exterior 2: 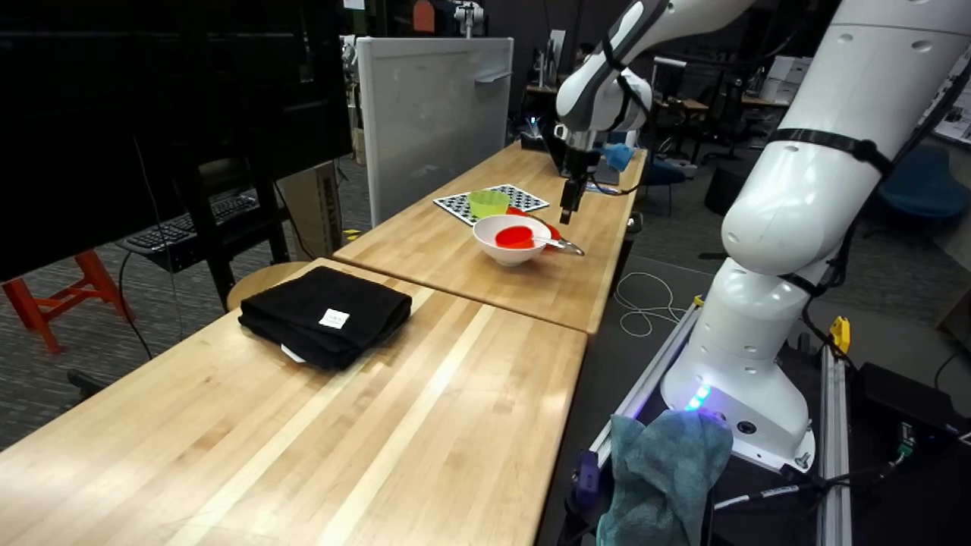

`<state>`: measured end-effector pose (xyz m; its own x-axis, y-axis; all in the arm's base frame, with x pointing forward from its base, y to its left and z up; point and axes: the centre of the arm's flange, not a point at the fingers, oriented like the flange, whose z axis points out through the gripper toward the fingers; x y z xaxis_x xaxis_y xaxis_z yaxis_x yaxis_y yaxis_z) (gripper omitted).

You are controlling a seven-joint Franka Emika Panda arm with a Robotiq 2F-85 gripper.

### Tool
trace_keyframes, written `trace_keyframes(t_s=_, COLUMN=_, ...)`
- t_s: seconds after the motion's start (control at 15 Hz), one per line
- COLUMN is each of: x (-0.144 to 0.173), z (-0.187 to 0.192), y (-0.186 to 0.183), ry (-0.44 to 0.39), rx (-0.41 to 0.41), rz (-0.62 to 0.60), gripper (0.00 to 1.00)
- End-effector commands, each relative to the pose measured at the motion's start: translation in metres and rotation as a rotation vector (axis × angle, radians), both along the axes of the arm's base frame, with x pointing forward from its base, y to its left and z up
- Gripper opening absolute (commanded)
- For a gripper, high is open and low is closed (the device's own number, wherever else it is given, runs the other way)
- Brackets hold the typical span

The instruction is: Move the measuring cup closest to the bottom edge to the table on the left

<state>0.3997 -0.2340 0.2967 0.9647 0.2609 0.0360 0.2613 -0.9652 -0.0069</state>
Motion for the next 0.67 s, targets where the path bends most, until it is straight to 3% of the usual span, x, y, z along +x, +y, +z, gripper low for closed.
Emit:
trace_keyframes(t_s=0.0, x=0.004, z=-0.019, y=0.003, ry=-0.014, rx=0.008, rz=-0.009, gripper=1.0)
trace_keyframes(t_s=0.6, x=-0.003, z=-0.038, y=-0.003, ry=-0.008, rx=0.032, rz=-0.061, gripper=1.0)
